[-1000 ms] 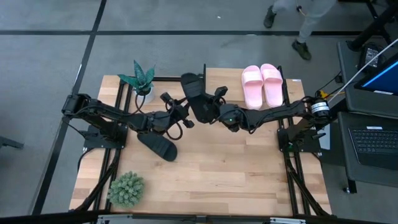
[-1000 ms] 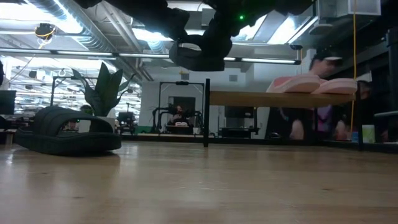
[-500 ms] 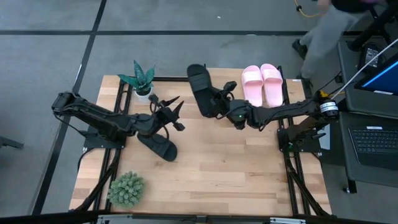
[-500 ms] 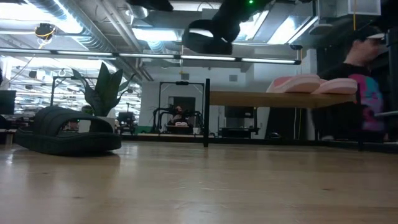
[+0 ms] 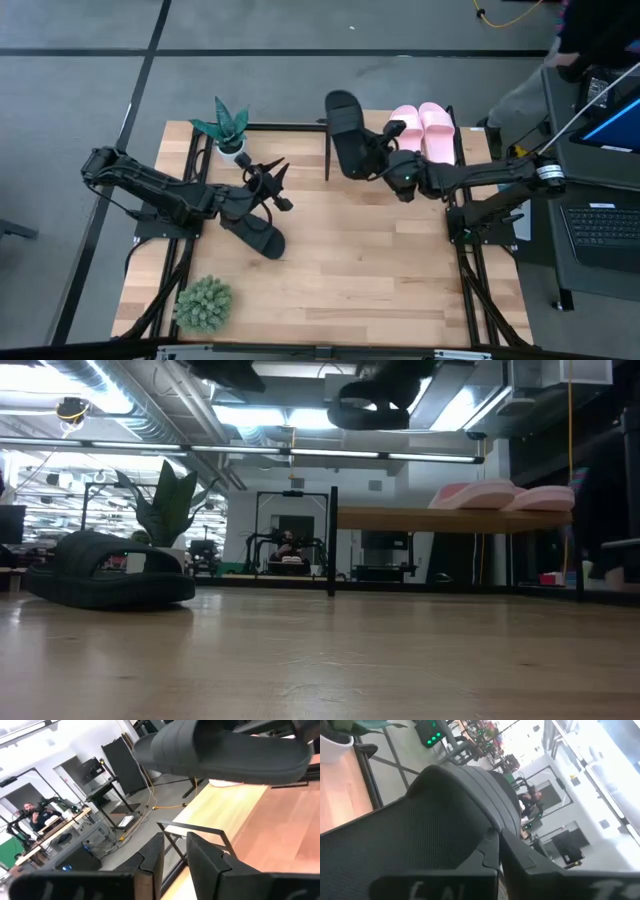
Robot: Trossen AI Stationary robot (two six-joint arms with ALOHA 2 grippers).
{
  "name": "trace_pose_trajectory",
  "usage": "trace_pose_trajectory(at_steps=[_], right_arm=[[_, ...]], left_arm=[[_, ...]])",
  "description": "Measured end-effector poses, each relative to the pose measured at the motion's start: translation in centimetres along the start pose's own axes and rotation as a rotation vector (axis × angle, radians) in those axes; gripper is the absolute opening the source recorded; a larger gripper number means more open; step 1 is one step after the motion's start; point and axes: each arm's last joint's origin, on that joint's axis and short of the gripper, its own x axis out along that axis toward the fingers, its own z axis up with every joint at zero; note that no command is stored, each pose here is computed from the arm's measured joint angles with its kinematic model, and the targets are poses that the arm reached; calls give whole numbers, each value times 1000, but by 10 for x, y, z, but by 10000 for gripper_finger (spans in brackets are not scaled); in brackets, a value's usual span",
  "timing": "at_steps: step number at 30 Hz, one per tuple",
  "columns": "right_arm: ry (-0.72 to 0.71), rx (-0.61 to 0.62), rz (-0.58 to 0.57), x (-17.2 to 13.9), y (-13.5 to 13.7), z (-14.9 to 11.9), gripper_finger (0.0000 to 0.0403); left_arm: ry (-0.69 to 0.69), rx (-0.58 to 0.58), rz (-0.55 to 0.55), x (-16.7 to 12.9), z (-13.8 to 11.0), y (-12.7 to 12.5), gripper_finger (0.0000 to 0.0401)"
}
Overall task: Pick and place slides into the shelf
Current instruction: Put the top black slide on the shelf
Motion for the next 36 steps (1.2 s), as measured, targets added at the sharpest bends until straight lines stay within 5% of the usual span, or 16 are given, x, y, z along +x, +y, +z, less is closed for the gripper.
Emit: trace_pose_trajectory(at_steps=[8,18,23,36], right_arm=[[48,67,-32,4,-28,-14,6],[38,157,118,18,-67,-12,6],[83,174,107,22,-85,-12,6],[186,236,270,32,-80,-36,6]], left_arm=[[3,-10,4,1,0,0,60],[3,-11,4,1,0,0,53],[4,-8,4,1,-1,0,53],[14,7,4,2,-3,0,53]])
